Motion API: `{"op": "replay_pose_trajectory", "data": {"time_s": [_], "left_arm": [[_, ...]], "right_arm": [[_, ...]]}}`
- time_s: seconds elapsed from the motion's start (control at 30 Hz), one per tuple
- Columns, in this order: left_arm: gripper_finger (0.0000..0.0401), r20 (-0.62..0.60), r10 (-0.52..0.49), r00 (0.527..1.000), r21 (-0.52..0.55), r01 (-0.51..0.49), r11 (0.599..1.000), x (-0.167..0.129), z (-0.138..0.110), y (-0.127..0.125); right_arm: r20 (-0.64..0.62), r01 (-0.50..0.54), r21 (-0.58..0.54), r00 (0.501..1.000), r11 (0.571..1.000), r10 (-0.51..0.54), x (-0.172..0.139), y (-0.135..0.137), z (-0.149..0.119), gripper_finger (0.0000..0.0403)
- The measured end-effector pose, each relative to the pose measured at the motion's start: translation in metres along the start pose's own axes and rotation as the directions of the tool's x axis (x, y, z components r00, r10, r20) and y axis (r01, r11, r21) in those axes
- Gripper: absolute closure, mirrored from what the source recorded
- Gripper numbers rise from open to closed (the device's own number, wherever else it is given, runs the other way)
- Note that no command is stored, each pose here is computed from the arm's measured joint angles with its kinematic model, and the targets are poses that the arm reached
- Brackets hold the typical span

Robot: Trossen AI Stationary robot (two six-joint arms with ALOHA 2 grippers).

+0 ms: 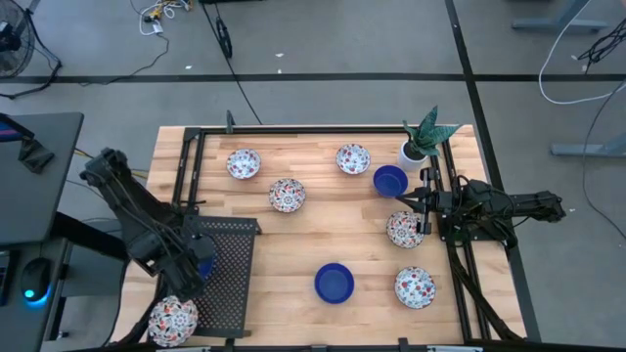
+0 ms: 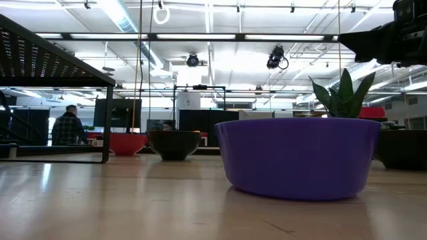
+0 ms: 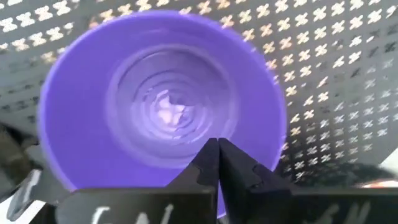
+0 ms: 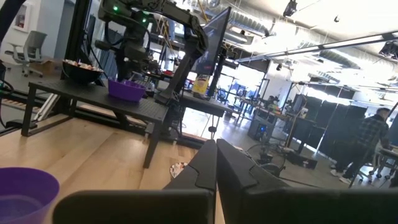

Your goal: Pick & Place Mini bowls

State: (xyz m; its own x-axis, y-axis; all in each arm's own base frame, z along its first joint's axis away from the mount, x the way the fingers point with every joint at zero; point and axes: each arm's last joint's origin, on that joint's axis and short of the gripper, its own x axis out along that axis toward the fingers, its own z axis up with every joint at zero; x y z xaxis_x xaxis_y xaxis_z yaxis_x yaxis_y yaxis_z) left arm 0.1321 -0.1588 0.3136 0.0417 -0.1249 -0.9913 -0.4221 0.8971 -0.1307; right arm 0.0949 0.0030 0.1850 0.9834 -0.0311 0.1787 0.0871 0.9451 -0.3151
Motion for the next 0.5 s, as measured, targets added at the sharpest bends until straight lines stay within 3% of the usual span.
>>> {"op": "replay_pose_trajectory", "data": {"time_s": [0.2, 0.5], "left_arm": [[0.0397, -0.025, -0.097, 0.995, 0.002, 0.097, 0.995, 0.0005, -0.0017, -0.0103], [0.0398, -0.098, -0.026, 0.995, -0.02, 0.025, 0.999, -0.0053, -0.0069, -0.0017]], "right_arm": [[0.0, 0.0, 0.0, 1.0, 1.0, 0.0, 0.0, 0.0, 0.0, 0.0394], [0.0, 0.0, 0.0, 1.0, 1.0, 0.0, 0.0, 0.0, 0.0, 0.0394]]}}
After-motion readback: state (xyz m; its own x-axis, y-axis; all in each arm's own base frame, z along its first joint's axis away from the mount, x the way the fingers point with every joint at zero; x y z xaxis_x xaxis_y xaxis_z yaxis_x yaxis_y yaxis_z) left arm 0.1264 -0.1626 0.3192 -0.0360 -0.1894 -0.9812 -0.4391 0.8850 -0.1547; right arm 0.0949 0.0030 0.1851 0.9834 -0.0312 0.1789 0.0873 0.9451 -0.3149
